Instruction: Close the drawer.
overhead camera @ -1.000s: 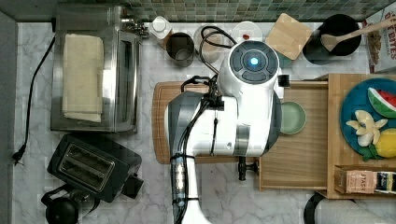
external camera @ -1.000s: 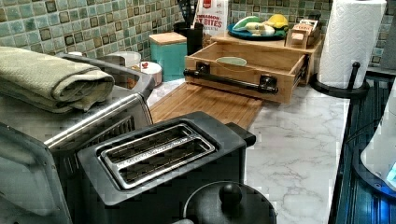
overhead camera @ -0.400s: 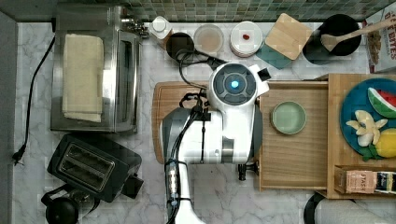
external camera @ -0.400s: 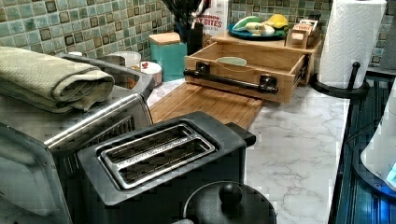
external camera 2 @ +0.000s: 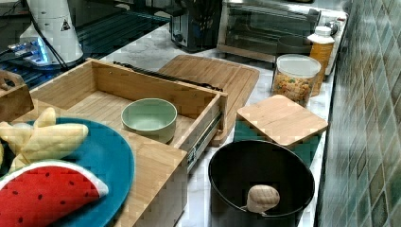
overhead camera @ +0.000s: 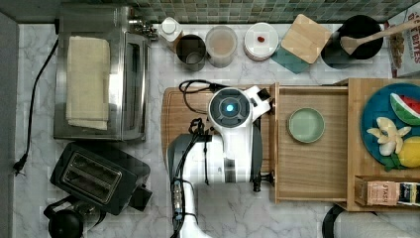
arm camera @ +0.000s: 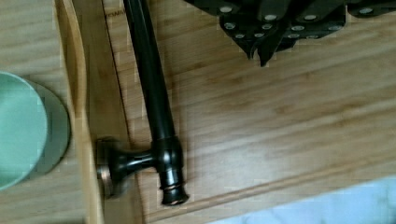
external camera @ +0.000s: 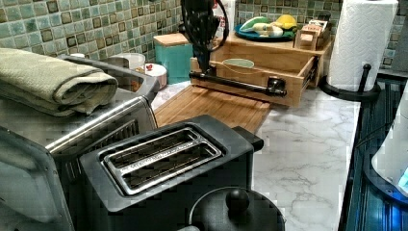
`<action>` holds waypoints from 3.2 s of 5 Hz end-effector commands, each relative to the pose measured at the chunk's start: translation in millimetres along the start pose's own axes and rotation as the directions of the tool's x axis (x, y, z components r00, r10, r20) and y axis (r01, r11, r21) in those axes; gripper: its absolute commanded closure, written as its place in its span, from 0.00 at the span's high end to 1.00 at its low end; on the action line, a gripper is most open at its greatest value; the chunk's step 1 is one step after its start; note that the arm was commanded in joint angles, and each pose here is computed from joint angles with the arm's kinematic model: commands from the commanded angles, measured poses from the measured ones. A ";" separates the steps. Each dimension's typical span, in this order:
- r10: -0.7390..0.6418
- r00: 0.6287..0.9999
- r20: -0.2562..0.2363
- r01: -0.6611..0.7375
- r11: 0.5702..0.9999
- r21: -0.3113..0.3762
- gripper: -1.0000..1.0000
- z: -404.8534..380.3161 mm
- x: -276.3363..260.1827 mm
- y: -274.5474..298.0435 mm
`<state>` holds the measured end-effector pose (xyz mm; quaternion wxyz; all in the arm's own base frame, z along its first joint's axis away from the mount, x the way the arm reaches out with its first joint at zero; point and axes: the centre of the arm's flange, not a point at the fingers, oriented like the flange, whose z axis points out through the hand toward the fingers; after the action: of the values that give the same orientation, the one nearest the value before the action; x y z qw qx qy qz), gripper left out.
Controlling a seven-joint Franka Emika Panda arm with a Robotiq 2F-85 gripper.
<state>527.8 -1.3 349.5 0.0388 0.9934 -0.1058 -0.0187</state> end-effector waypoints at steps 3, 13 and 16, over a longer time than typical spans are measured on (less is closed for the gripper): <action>-0.207 0.973 -0.103 0.190 0.969 -0.156 0.00 46.1 -3.3 -36.1; -0.127 0.990 -0.069 0.121 0.989 -0.085 0.00 65.8 29.7 179.2; -0.231 0.965 -0.125 0.214 0.967 -0.136 0.00 55.9 41.2 305.9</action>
<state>514.8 -163.1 252.7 0.0584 0.9929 0.1007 -0.0229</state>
